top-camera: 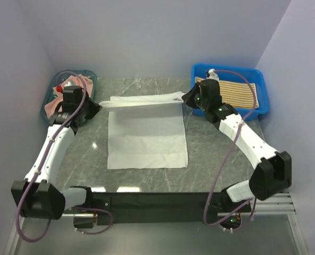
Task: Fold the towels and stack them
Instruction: Fold the towel
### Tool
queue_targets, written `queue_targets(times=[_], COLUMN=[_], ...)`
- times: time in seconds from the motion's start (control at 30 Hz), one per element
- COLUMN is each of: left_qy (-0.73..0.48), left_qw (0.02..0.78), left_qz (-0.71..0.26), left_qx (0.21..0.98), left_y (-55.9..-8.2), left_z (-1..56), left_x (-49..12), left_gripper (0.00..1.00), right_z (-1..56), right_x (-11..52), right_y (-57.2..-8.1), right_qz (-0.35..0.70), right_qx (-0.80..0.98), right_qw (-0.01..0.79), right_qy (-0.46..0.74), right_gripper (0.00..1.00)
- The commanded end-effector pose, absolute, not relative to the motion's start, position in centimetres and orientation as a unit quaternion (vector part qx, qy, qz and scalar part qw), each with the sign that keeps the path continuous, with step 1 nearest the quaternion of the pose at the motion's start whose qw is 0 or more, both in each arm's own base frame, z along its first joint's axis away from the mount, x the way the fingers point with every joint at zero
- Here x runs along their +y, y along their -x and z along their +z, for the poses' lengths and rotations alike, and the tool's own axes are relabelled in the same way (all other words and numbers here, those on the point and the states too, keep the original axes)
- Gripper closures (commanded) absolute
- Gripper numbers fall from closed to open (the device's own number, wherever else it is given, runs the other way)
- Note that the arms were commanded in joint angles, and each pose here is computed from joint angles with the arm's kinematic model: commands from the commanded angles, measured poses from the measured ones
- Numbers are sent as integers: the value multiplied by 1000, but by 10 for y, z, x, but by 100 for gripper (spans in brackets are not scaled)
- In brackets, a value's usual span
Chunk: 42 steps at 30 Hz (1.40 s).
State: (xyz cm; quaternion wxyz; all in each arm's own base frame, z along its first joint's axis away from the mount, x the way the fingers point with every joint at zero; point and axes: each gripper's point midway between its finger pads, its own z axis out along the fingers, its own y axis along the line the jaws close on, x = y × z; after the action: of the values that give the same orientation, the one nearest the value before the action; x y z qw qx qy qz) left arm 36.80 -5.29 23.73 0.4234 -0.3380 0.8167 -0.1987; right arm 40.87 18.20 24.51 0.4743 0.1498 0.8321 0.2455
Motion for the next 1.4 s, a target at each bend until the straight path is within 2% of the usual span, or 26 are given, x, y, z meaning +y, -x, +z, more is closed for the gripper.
queue_targets(times=[0.0,0.13,0.37,0.57,0.73,0.9,1.1,1.23,1.37], left_qy=[335,337,344,368,382,387,380,382,378], left_qw=[402,383,293,253,222,200,205,225,257], left_qz=[-159,-172,-177,-186,-179,-199,-227,-238,-203], left_qx=[837,843,874,875,879,878,873,864,866], left_y=[-333,-305,-258,-236,-227,-220,-220,-225,-232], left_z=[219,191,102,56,26,11,22,39,60], left_x=[-39,-45,-57,-67,-75,-88,-115,-120,-106], left_gripper=[100,100,100,100,99,100,100,100,100], right_z=[226,199,102,44,5,0,22,48,67], right_x=[165,163,167,173,172,147,104,103,98], right_y=[-376,-336,-273,-241,-236,-258,-293,-297,-295], right_qz=[219,227,225,244,229,185,147,151,150], right_qx=[854,866,907,921,932,931,917,913,906], right_qw=[450,426,333,267,228,247,286,309,331], right_qy=[-144,-131,-126,-142,-164,-197,-234,-218,-215], right_gripper=[100,100,100,100,100,100,100,100,100])
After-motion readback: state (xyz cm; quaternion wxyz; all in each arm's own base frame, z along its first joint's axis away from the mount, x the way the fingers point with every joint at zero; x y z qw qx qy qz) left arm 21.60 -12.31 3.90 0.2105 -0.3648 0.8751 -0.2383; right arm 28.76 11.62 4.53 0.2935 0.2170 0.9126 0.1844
